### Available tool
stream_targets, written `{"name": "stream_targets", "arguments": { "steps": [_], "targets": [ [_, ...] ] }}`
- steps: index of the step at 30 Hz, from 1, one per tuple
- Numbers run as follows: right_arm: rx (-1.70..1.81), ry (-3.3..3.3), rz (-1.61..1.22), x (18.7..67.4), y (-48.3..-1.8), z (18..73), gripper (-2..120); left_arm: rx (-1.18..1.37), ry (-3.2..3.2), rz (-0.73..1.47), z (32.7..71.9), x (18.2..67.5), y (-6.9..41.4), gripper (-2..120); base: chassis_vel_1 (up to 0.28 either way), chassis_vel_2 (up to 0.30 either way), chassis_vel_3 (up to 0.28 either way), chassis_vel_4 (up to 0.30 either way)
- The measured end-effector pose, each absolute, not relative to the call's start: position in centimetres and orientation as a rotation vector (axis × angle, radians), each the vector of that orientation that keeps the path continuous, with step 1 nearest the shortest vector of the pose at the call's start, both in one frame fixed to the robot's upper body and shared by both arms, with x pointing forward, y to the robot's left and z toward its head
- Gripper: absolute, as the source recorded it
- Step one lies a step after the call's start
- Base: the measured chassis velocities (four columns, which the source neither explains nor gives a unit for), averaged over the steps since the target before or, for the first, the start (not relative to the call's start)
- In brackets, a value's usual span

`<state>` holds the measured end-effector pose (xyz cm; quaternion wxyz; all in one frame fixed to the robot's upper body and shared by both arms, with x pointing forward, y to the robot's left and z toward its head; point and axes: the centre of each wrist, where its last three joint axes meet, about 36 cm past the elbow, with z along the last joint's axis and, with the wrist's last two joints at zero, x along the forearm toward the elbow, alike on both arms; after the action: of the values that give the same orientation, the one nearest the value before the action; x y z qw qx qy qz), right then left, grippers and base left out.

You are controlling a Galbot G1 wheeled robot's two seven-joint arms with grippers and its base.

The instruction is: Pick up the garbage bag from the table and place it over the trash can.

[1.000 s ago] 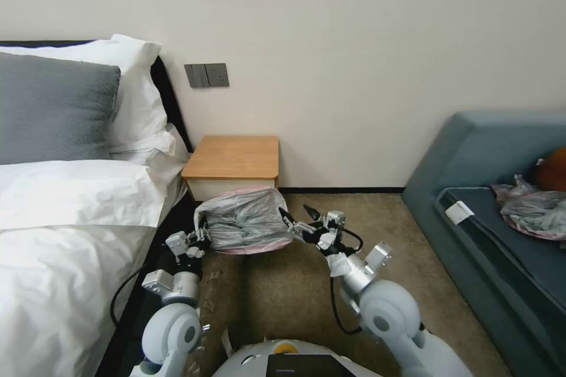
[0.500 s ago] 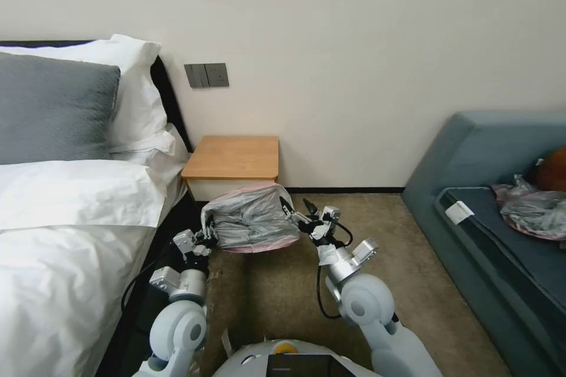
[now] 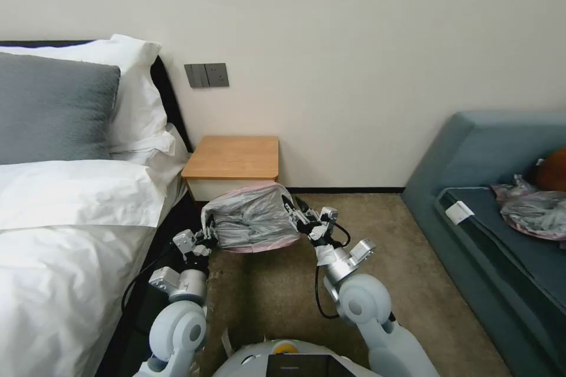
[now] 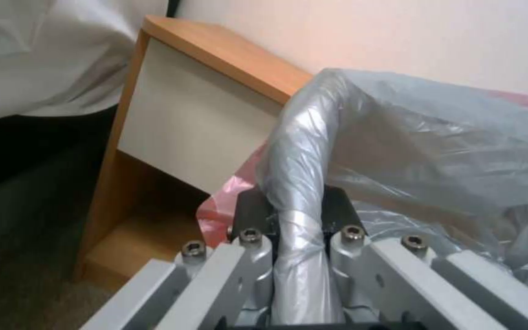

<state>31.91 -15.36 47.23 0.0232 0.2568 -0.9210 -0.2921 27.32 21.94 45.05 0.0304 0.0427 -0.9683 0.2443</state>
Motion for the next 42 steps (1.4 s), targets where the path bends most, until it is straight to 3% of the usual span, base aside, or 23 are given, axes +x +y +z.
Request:
{"name": "stream_targets", "arguments": {
  "steps": [2,7,10,13,42],
  "targets": [
    [0.796,-2.851,-0.900,31.9,-15.4,47.2,36,0.131,-2.986,0.755,45.1,27.3,21.9,5,0.000,0.000,0.000,0.000],
    [0.799,-2.852,-0.899,32.0,-15.5,47.2,22,0.129,-2.988,0.756,45.2,27.4,21.9,5,0.000,0.000,0.000,0.000],
    [0.803,-2.854,-0.909,32.0,-15.5,47.5,7,0.129,-2.987,0.757,45.2,27.4,21.9,5,0.000,0.000,0.000,0.000],
    [0.810,-2.856,-0.918,31.9,-15.5,47.7,0,0.129,-2.983,0.757,45.1,27.4,21.8,5,0.000,0.000,0.000,0.000],
    [0.750,-2.830,-0.826,35.2,-17.2,47.7,0,0.035,-3.021,0.784,45.6,26.5,22.3,5,0.000,0.000,0.000,0.000]
  ]
}}
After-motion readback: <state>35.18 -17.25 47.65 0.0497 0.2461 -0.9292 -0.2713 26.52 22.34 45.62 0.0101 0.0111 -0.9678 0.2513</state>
